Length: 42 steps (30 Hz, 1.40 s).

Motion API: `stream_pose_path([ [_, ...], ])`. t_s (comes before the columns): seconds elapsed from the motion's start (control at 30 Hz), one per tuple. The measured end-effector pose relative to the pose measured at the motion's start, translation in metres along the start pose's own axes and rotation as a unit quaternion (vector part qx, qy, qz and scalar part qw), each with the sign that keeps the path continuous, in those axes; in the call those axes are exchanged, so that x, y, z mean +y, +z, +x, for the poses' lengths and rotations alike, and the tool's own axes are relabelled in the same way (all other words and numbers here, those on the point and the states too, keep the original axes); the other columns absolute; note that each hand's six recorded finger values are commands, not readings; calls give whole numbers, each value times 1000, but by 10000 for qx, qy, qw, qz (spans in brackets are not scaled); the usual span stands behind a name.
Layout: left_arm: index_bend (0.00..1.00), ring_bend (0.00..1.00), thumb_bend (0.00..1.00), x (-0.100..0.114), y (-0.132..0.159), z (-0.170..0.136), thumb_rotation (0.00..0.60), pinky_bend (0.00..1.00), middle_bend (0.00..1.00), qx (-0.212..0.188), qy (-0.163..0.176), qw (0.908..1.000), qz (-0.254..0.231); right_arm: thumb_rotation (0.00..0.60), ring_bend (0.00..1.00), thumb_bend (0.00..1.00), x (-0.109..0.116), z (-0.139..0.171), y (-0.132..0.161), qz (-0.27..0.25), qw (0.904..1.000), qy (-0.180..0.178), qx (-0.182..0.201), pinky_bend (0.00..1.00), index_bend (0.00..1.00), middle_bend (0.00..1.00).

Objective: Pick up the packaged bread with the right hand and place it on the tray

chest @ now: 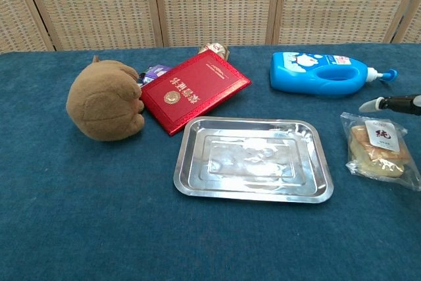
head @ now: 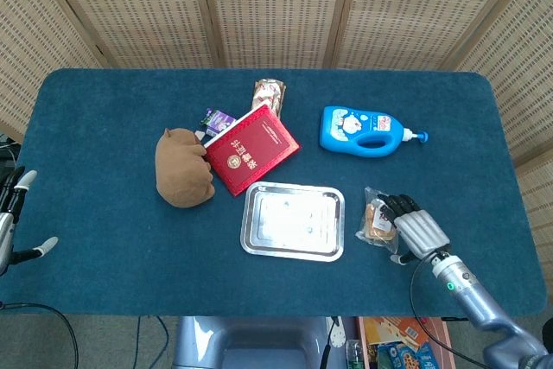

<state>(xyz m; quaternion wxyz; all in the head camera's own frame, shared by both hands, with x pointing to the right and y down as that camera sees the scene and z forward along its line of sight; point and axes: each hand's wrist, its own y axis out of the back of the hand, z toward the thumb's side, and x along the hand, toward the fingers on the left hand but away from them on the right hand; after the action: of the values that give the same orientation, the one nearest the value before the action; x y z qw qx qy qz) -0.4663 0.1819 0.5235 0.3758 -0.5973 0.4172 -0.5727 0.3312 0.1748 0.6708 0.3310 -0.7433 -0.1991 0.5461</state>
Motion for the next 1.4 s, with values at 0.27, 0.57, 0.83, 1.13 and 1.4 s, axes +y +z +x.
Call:
stream_pose_path([
  [0.27,0,0,0,1,-3,0,600,0,0,61,4,10000,-36,600,50,0,-9,-25,-4,537,9981,100,-282,126,123,100],
  [0.57,0,0,0,1,-5,1,600,0,0,66,-22,9999,-82,600,422,153,-5,-39,2,580,9973,-174,-412,590,541,530],
  [0.83,0,0,0,-1,-7,4,600,0,0,95,-85,9998,-134,600,422,169,40,-43,49,467,9962,-678,288,590,541,531],
  [1.13,0,0,0,-3,-8,10,600,0,0,97,-144,9997,-161,600,422,169,76,-75,126,839,9899,-527,1012,590,541,531],
  [1.4,0,0,0,-3,-14,13,600,0,0,180,-183,9994,-244,600,422,167,66,-113,197,1315,9818,-245,1347,588,541,529],
])
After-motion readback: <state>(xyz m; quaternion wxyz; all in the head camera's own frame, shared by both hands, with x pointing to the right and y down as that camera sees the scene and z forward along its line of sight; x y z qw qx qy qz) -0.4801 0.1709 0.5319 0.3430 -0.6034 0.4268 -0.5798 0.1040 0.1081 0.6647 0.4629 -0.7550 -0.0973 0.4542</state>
